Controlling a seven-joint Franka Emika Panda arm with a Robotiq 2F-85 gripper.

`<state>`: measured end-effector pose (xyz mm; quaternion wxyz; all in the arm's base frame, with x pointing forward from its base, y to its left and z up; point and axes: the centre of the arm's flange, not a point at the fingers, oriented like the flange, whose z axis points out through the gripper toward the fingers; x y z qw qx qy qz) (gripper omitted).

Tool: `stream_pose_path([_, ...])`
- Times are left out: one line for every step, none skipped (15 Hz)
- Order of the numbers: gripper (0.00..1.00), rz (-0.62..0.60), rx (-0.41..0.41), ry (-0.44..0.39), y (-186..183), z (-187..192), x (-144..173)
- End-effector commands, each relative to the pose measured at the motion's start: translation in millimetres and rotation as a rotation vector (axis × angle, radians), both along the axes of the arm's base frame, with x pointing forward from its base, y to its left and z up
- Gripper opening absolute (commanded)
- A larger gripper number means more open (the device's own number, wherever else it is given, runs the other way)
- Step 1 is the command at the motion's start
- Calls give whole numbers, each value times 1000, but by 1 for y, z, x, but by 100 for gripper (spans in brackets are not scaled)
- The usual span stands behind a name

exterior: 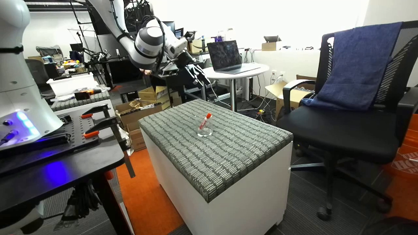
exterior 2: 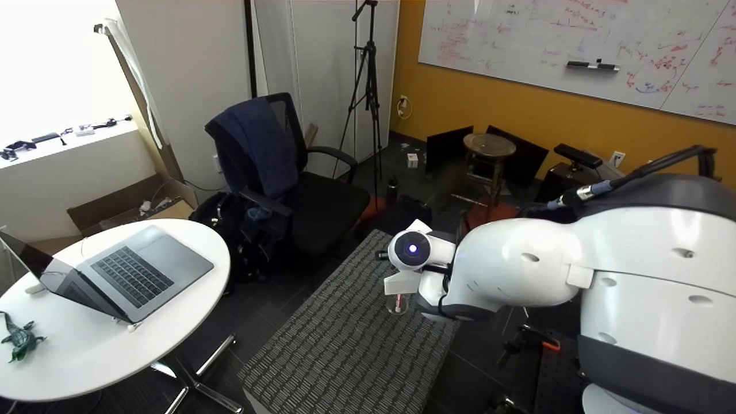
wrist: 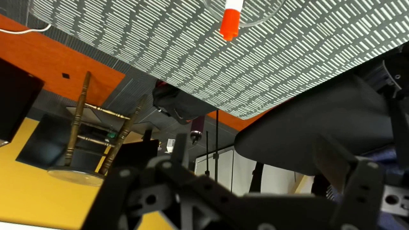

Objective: Take the marker from the table and put it in the glass cup

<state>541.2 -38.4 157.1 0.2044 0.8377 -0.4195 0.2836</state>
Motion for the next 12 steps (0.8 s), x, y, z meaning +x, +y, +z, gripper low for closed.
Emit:
stream_pose_path([100, 38, 74, 17, -5, 25, -11])
stream_pose_path([100, 44, 80, 19, -6, 28, -11])
stream_pose_path([100, 53, 87, 21, -6, 31, -11])
stream_pose_path([100, 54, 90, 20, -6, 33, -11])
stream_pose_path([100, 59, 95, 19, -5, 35, -11])
stream_pose_path([100, 65, 99, 15, -5, 37, -11])
stream_pose_path([100, 45, 55, 15, -3, 25, -2])
stream_pose_path([100, 49, 59, 17, -3, 27, -2])
stream_pose_path([100, 50, 62, 16, -2, 28, -2])
stream_pose_path([100, 49, 64, 16, -2, 28, -2])
stream_pose_path([100, 49, 65, 16, -2, 28, -3])
stream_pose_path([100, 49, 65, 17, -2, 28, -3])
